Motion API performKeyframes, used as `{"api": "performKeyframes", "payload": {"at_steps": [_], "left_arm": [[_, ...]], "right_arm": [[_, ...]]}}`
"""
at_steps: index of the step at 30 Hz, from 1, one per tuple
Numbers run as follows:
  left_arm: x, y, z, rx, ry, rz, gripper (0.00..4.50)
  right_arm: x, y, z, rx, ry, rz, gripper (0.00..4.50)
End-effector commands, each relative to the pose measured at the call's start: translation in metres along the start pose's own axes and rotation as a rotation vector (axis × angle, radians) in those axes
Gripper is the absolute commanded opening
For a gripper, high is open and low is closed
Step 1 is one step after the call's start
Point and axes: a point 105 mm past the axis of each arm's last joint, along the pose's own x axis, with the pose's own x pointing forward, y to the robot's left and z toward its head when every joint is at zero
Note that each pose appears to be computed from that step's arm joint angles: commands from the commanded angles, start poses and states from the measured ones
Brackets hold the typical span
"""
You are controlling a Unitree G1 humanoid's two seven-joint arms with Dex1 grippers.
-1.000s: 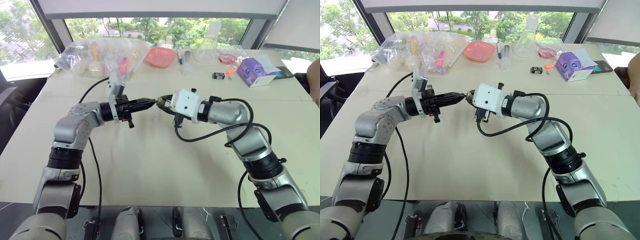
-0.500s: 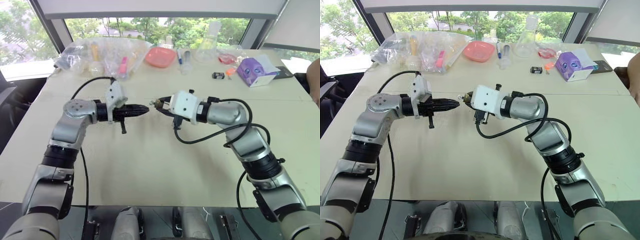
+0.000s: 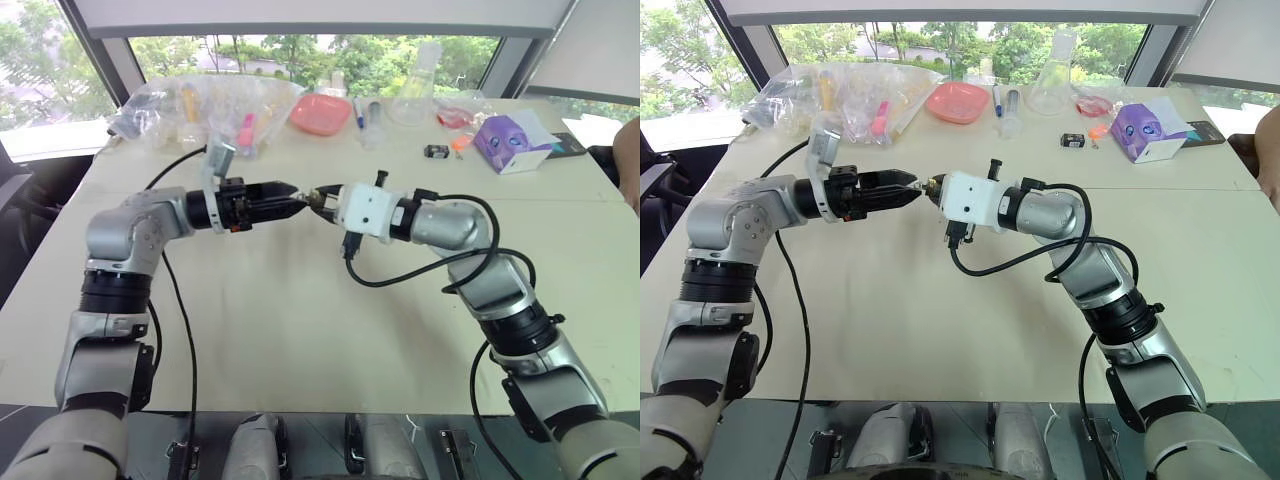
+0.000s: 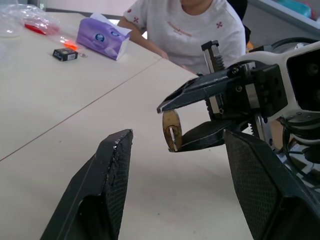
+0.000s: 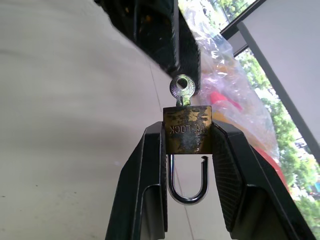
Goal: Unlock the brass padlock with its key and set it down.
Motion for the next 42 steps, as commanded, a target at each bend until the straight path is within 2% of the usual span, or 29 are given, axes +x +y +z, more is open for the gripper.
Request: {"api": "performKeyframes", "payload": {"at_steps": [1,8,14,22,26,29,30,34,36,42], "left_arm": [[0.008,0.004,0.012,0.075,-0.015,0.017,2.93],[0.015,0.007,0.013,0.074,-0.024,-0.005,2.93],[0.019,0.002,0.010,0.069,-0.010,-0.039,0.05],[0.019,0.010,0.013,0.090,-0.046,0.022,0.05],[0.012,0.014,0.016,0.054,-0.097,0.058,0.00],[0.007,0.019,0.010,0.057,-0.078,0.089,0.00],[0.005,0.019,0.008,0.051,-0.074,0.089,0.00],[0.001,0.017,0.015,0.000,-0.118,0.058,0.00],[-0.001,0.011,0.021,-0.038,-0.158,0.013,0.00],[-0.004,-0.005,0.022,-0.056,-0.146,-0.089,0.00]], "right_arm": [[0.000,-0.012,0.018,-0.060,-0.051,-0.043,0.67],[-0.001,-0.010,0.019,-0.068,-0.051,-0.041,0.67],[-0.001,-0.010,0.021,-0.073,-0.053,-0.041,0.67],[-0.002,-0.005,0.018,-0.072,-0.034,-0.018,0.67],[-0.006,-0.006,0.008,-0.059,0.011,-0.027,2.59],[-0.014,-0.013,0.002,0.000,0.043,-0.094,4.09],[-0.017,-0.016,0.001,0.047,0.049,-0.121,4.45],[-0.033,-0.018,0.006,0.285,-0.008,-0.162,4.45],[-0.040,-0.032,0.012,0.428,-0.070,-0.243,4.45],[-0.040,-0.048,0.008,0.472,-0.063,-0.325,4.45]]}}
